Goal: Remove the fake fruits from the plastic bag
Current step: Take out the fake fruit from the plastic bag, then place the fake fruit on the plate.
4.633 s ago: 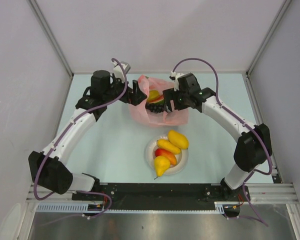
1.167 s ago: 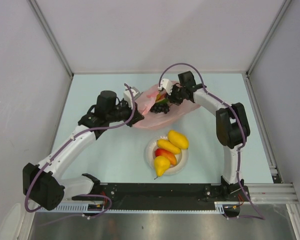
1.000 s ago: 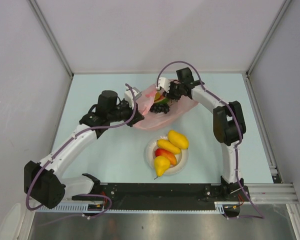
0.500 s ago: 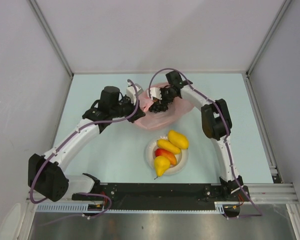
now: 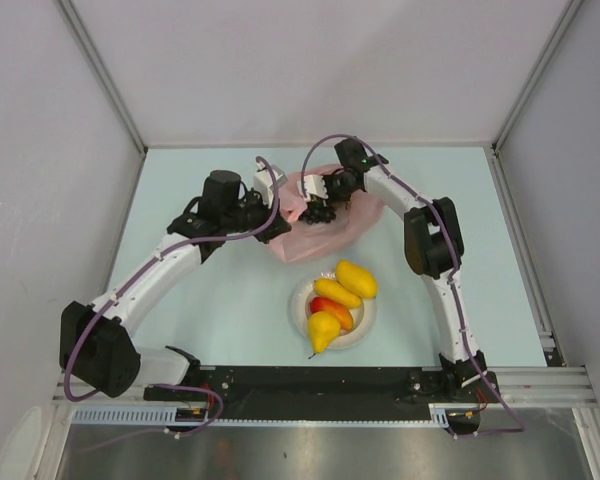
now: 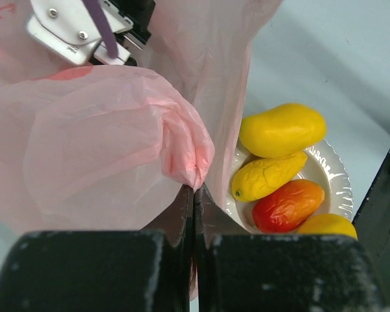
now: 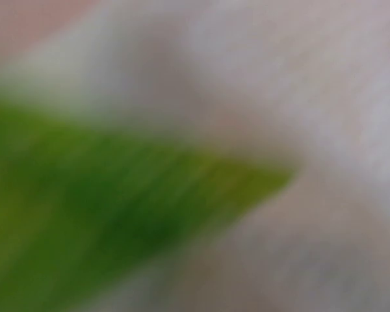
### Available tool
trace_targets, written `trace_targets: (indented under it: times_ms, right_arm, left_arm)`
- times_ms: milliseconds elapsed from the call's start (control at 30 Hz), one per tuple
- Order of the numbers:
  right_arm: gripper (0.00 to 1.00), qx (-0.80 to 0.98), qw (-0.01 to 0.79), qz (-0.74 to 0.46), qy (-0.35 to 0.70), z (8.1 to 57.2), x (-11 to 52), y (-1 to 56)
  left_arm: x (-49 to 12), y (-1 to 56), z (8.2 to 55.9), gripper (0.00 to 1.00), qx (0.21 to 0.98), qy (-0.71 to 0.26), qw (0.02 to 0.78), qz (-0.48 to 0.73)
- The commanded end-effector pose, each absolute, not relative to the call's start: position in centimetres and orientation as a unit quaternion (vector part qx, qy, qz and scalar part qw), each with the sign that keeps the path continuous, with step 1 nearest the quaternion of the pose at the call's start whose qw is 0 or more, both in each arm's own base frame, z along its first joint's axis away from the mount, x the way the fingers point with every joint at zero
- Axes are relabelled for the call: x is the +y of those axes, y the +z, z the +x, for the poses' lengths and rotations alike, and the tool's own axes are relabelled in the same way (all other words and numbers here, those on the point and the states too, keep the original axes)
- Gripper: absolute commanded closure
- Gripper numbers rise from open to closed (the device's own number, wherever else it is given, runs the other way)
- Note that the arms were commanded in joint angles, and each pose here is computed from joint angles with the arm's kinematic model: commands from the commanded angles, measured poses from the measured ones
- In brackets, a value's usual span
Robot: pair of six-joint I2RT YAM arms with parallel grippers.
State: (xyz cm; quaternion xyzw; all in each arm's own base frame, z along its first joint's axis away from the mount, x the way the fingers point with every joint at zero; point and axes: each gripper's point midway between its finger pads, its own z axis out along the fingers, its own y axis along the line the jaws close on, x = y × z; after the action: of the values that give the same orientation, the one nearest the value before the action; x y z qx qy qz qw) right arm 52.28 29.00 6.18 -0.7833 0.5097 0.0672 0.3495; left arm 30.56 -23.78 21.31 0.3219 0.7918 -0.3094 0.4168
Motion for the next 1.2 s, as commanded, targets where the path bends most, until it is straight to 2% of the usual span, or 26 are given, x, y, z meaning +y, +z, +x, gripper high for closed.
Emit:
trace_targets:
  times_ms: [0, 167, 533, 800, 1000, 1167]
  right_arm:
    - [1.00, 0.523, 0.376, -0.759, 0.095, 49.6, 28.8, 11.1]
    - [1.00, 0.512, 0.415, -0.745, 0.104, 46.6, 29.2, 16.5]
    - [1.00, 0.561, 0.447, -0.675, 0.176, 39.9, 30.4, 22.7]
    - [1.00, 0.579, 0.405, -0.675, 0.212, 30.2, 29.0, 22.9]
    - [1.00, 0.558, 0.416, -0.695, 0.178, 24.6, 27.3, 25.2]
    - [1.00, 0.536, 0.378, -0.743, 0.133, 19.4, 24.6, 24.3]
  left_arm:
    - [-24.7, 24.6, 31.5, 1.00, 0.759, -0.326, 0.456, 0.331]
    - [-25.2, 25.0, 32.2, 1.00, 0.758, -0.335, 0.458, 0.322]
    - [-25.9, 26.5, 33.9, 1.00, 0.758, -0.344, 0.471, 0.293]
    - [-26.4, 27.8, 35.8, 1.00, 0.761, -0.344, 0.480, 0.269]
    - [-27.2, 28.5, 36.5, 1.00, 0.758, -0.359, 0.476, 0.265]
    - [-28.0, 29.2, 35.7, 1.00, 0.751, -0.380, 0.463, 0.278]
